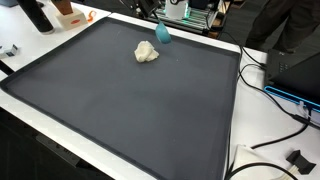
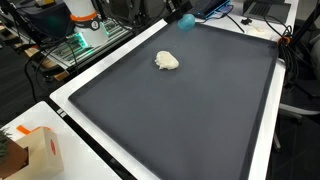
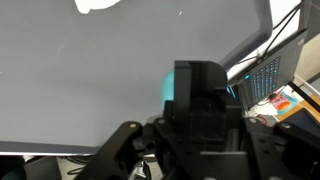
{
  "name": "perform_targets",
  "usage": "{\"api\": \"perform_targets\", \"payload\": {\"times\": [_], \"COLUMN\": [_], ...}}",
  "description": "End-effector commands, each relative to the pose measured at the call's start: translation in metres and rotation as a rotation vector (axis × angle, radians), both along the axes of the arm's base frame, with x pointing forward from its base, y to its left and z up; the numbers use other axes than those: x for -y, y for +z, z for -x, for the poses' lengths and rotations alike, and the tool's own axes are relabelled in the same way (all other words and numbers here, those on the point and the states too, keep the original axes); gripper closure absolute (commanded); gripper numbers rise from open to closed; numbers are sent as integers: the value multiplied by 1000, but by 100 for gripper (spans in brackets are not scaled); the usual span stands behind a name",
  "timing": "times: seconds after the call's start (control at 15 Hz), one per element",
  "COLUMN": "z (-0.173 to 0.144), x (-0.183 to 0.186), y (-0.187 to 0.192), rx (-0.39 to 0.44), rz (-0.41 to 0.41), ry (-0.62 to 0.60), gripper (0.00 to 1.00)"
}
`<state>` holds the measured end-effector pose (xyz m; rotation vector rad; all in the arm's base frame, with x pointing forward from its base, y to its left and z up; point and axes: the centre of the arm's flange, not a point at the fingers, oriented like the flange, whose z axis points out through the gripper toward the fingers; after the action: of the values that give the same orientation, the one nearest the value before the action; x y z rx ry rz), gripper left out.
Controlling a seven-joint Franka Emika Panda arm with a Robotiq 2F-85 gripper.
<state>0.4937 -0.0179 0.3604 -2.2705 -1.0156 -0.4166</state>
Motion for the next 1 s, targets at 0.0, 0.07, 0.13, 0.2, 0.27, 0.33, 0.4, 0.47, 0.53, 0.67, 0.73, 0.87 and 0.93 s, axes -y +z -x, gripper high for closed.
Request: {"api": "perform_targets", "payload": {"times": [0.0,0.07,0.13,0.2,0.27,0.33,0.4,0.47,0.53,0.67,0.73,0.87,0.93], "z": [-2,0,1,3,6,7,9,11,12,15,17,19,20], "x": [18,22,26,30,34,38,43,47,51,59,63,70,74], "y": [-20,-25,-30,-34,-39,-44,-49,-54,-59,-68,-72,-79,-82], "rx": [-63,-85,-106,-128,-146,-162,-177,-192,-207,-232,-240,-253,-257], "rz": [-118,-142,-166,-186,-203,-222,-237,-251,-259,-270,-275,-284,-290], "ry": [-2,-5,-11,-15,-20,-25,-32,-42,-58,-89,-102,-132,-146], "gripper": [75,75,75,75,75,75,75,75,75,75,75,75,75]}}
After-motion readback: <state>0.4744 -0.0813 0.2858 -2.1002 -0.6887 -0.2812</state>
